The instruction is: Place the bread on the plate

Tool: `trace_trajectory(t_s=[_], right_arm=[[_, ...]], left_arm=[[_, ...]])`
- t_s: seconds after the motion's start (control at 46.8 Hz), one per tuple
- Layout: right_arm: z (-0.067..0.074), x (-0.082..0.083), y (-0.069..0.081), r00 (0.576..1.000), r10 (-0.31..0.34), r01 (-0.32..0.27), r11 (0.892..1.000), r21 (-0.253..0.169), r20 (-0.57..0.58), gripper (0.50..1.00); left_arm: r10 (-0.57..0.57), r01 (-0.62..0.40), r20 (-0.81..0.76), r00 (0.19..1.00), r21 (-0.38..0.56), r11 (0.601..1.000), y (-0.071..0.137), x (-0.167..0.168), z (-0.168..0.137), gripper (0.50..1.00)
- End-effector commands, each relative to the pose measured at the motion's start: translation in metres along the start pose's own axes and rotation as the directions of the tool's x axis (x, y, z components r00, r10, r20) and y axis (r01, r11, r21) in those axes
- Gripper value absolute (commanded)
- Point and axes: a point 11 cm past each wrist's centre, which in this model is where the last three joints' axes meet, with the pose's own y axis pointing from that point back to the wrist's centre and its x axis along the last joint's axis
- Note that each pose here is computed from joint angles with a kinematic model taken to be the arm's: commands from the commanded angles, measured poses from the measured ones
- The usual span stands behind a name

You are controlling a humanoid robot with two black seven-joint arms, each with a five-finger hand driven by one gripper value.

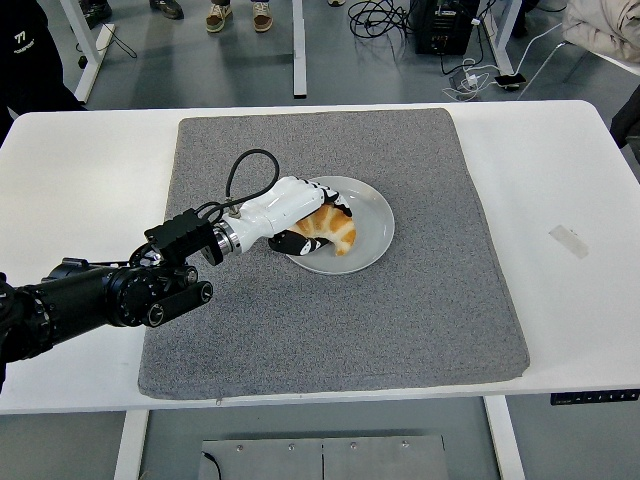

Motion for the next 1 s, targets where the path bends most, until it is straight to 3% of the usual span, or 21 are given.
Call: trace_trajectory(t_s=[0.0, 0.128, 0.235, 0.513, 0.748, 0.983], right_arm=[[0.000, 0.000, 0.000, 1.000, 0.000, 0.000, 1.000, 0.000, 0.000, 1.000], [0.000, 0.000, 0.000, 1.000, 0.000, 0.000, 1.000, 0.000, 0.000, 1.000], [0.000, 0.000, 0.000, 1.000, 0.000, 0.000, 1.000, 0.000, 0.000, 1.000], [0.000, 0.000, 0.000, 1.000, 0.000, 0.000, 1.000, 0.000, 0.000, 1.000], [0.000, 0.000, 0.000, 1.000, 0.000, 0.000, 1.000, 0.000, 0.000, 1.000], [0.000, 0.000, 0.000, 1.000, 0.000, 0.000, 1.000, 0.000, 0.000, 1.000]], left_arm=[[0.004, -0.004, -0.011, 1.000, 0.004, 1.000, 0.000, 0.000, 0.000, 0.836], [0.003, -0.003, -0.010, 1.000, 0.006, 1.000, 0.001, 0.001, -0.001, 0.923], [0.004, -0.004, -0.007, 1.000, 0.011, 1.000, 0.003, 0.002, -0.004, 0.946], [0.015, -0.016, -0.022, 1.000, -0.003, 1.000, 0.001, 0.005, -0.001, 0.960], [0.056, -0.063, -0.133, 0.990, -0.051, 0.997, -0.003, 0.015, 0.011, 0.960], [0.089, -0.095, -0.267, 0.960, -0.011, 0.995, 0.000, 0.036, 0.002, 0.958]])
